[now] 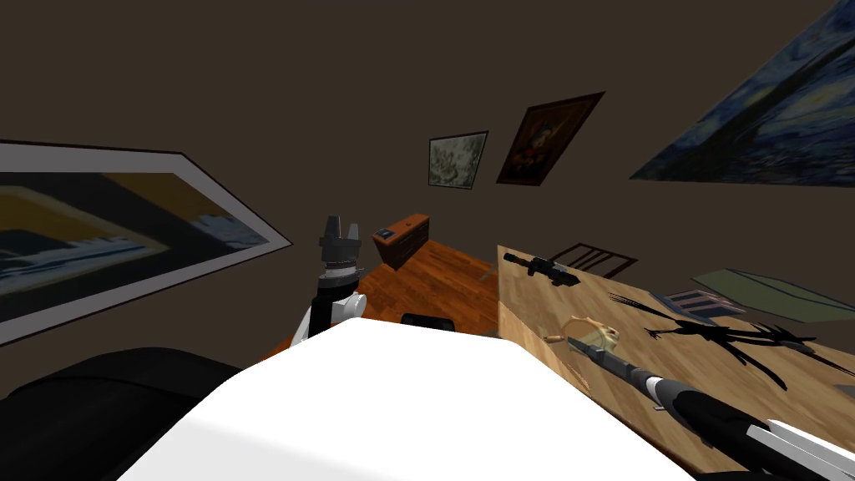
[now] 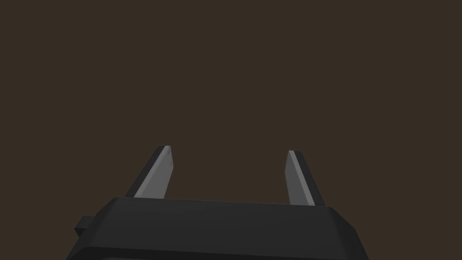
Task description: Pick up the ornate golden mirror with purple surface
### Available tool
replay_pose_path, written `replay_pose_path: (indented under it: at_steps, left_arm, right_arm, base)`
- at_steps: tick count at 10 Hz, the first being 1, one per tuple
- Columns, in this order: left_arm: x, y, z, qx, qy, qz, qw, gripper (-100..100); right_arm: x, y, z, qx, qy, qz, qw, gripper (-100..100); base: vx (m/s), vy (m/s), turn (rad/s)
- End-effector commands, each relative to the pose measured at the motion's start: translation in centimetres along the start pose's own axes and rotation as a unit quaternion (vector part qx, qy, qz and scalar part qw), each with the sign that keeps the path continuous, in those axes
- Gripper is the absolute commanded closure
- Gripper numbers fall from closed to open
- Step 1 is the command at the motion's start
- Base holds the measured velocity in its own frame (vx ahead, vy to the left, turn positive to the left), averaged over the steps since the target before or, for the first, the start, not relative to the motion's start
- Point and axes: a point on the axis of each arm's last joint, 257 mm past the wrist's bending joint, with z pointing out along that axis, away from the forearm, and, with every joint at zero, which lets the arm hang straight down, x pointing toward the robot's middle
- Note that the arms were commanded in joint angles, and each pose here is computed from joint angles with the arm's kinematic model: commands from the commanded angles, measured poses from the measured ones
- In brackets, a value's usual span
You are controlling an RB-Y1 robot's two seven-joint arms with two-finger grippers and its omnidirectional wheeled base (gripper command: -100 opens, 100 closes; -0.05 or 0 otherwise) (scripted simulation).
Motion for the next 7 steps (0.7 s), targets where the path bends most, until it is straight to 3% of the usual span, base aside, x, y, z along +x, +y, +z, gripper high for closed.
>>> replay_pose_path:
  at_steps: [1, 5, 6, 7]
  left_arm:
    - [0.0, 0.0, 0.0, 0.000, 0.000, 0.000, 1.0000, 0]
    - [0.0, 0.0, 0.0, 0.000, 0.000, 0.000, 1.0000, 0]
    - [0.0, 0.0, 0.0, 0.000, 0.000, 0.000, 1.0000, 0]
    - [0.0, 0.0, 0.0, 0.000, 0.000, 0.000, 1.0000, 0]
  right_arm:
    - [0.0, 0.0, 0.0, 0.000, 0.000, 0.000, 1.0000, 100]
    - [0.0, -0.1, 0.0, 0.002, 0.000, -0.001, 1.0000, 100]
    - [0.0, -0.1, 0.0, 0.002, 0.000, -0.001, 1.0000, 0]
    - [-1.2, 0.7, -0.1, -0.004, -0.001, -0.005, 1.0000, 100]
  base:
    - [0.000, 0.000, 0.000]
    - [0.000, 0.000, 0.000]
    - [0.000, 0.000, 0.000]
    - [-0.035, 0.022, -0.090]
